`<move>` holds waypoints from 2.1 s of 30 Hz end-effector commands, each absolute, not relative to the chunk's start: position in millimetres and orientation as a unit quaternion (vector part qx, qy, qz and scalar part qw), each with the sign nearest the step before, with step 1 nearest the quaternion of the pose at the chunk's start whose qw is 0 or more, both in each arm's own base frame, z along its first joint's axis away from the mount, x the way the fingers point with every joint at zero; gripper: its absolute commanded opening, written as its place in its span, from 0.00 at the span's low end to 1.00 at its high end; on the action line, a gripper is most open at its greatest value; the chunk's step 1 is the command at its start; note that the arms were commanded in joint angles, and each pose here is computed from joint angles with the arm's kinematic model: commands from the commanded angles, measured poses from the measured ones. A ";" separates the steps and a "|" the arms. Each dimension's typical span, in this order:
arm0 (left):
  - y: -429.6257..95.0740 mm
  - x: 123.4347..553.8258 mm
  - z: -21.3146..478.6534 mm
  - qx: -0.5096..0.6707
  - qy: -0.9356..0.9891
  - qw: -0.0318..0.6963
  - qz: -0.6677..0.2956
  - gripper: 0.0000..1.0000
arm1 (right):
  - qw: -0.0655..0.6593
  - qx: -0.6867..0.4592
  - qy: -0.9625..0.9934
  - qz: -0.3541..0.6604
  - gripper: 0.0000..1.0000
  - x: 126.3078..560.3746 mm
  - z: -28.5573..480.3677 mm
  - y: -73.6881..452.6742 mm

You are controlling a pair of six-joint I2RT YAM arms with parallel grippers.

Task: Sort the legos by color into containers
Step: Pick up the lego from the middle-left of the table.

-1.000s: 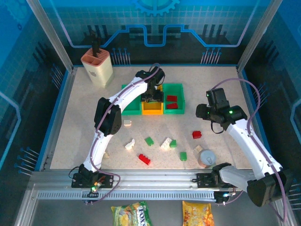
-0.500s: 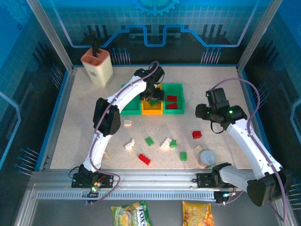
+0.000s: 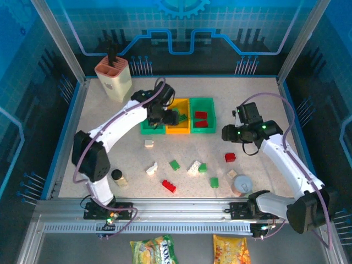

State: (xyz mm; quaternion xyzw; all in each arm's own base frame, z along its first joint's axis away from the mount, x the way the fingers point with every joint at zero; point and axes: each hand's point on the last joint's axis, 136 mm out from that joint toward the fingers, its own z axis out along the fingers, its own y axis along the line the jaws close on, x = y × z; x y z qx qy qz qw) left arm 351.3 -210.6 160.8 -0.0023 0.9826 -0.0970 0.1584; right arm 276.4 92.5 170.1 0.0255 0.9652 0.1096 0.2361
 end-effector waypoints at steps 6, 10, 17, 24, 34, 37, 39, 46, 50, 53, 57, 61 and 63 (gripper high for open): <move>-188.2 284.2 122.8 -0.018 0.988 0.107 -0.108 0.71 | 0.193 -0.003 0.974 0.118 0.50 267.0 140.1 103.8; -179.4 257.6 100.6 -0.014 0.992 0.080 -0.096 0.67 | 0.191 -0.006 0.975 0.115 0.50 264.6 136.7 103.5; -179.6 222.4 72.4 -0.004 0.995 0.036 -0.092 0.63 | 0.190 -0.011 0.975 0.114 0.49 262.0 138.1 102.7; -176.7 202.3 43.3 -0.002 0.997 0.008 -0.072 0.62 | 0.190 -0.013 0.975 0.114 0.49 258.7 139.5 102.3; -185.2 181.8 27.3 0.007 0.998 -0.010 -0.064 0.51 | 0.191 -0.015 0.975 0.115 0.48 255.4 142.9 102.4; -182.6 180.0 25.7 0.000 0.999 -0.006 -0.051 0.47 | 0.191 -0.015 0.975 0.116 0.48 254.7 142.8 102.9; -181.1 180.9 24.7 -0.003 0.999 -0.001 -0.042 0.45 | 0.190 -0.015 0.975 0.116 0.48 254.2 142.2 103.3; -172.9 179.6 15.8 -0.022 1.000 -0.007 -0.016 0.41 | 0.188 -0.017 0.975 0.113 0.48 253.9 141.3 103.7; -175.2 177.6 10.3 -0.027 0.999 -0.014 -0.016 0.39 | 0.187 -0.018 0.976 0.113 0.48 254.0 141.1 104.3; -175.9 177.6 8.5 -0.026 0.999 -0.014 -0.014 0.37 | 0.186 -0.018 0.976 0.113 0.47 254.2 140.5 104.7; -175.7 177.1 8.4 -0.024 1.000 -0.013 -0.010 0.34 | 0.186 -0.019 0.976 0.112 0.47 253.7 140.2 104.4; -177.2 180.2 13.2 -0.021 1.000 -0.004 -0.013 0.32 | 0.188 -0.018 0.976 0.111 0.46 253.8 141.1 103.7; -177.8 183.1 17.2 -0.020 1.000 0.003 -0.014 0.32 | 0.187 -0.018 0.976 0.109 0.46 253.1 140.7 103.1</move>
